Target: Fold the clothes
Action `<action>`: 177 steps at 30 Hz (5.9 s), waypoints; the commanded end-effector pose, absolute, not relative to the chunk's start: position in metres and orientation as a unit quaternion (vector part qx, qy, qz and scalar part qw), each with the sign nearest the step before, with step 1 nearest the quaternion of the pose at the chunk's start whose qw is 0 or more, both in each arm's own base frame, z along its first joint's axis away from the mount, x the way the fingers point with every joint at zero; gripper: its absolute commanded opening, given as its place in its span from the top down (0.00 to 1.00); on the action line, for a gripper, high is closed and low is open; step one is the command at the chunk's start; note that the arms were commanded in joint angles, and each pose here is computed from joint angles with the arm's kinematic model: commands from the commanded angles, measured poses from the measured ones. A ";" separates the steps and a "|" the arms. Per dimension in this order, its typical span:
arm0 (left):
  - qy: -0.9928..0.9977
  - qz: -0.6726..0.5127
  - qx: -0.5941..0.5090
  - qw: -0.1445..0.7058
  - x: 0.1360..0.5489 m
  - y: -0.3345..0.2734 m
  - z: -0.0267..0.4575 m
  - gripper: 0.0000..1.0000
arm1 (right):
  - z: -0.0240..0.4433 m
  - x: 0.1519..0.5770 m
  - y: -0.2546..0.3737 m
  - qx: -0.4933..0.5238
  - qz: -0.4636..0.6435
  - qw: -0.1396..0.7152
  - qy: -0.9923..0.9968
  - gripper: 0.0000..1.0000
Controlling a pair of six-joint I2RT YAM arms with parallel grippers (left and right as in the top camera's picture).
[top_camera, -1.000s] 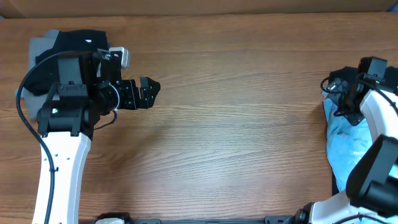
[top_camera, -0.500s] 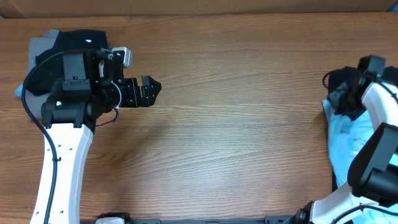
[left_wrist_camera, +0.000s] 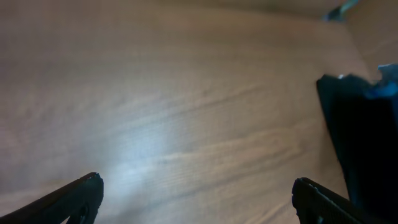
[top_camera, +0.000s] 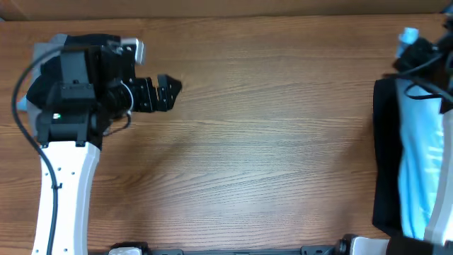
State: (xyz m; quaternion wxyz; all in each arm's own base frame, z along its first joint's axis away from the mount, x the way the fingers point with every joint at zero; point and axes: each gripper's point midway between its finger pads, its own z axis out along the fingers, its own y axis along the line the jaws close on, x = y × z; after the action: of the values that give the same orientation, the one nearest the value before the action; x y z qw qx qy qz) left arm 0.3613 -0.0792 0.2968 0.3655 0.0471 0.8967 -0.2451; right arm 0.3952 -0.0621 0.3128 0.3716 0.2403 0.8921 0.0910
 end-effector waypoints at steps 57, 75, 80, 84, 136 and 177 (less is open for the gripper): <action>0.831 -0.128 0.070 0.537 0.341 -0.051 0.450 0.00 | 0.512 0.308 0.197 -0.106 0.246 0.522 0.810 0.44; 0.979 -0.100 0.156 0.080 0.393 -0.134 0.151 0.05 | 0.562 0.239 0.108 0.023 0.235 0.595 0.768 0.30; 0.989 -0.072 0.124 -0.021 0.391 -0.120 0.079 0.00 | 0.549 0.235 0.103 0.041 0.231 0.573 0.785 0.27; 0.991 -0.055 0.102 -0.066 0.390 -0.106 0.040 0.00 | 0.533 0.234 0.101 0.039 0.213 0.552 0.806 0.27; 0.992 -0.024 0.069 -0.104 0.386 -0.034 0.010 0.36 | 0.420 0.280 0.084 0.149 0.079 0.375 0.911 0.13; 0.951 0.104 -0.285 -0.063 0.272 0.154 0.165 0.96 | 0.307 0.371 -0.025 0.251 -0.029 0.215 0.943 0.09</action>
State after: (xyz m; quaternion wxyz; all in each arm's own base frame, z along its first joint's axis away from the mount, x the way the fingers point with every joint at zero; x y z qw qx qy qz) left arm 0.2815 0.1306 0.1617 -0.0626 -0.2453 0.9648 0.0715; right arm 0.3596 -0.0188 0.3295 0.2507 0.2672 0.9299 -0.0315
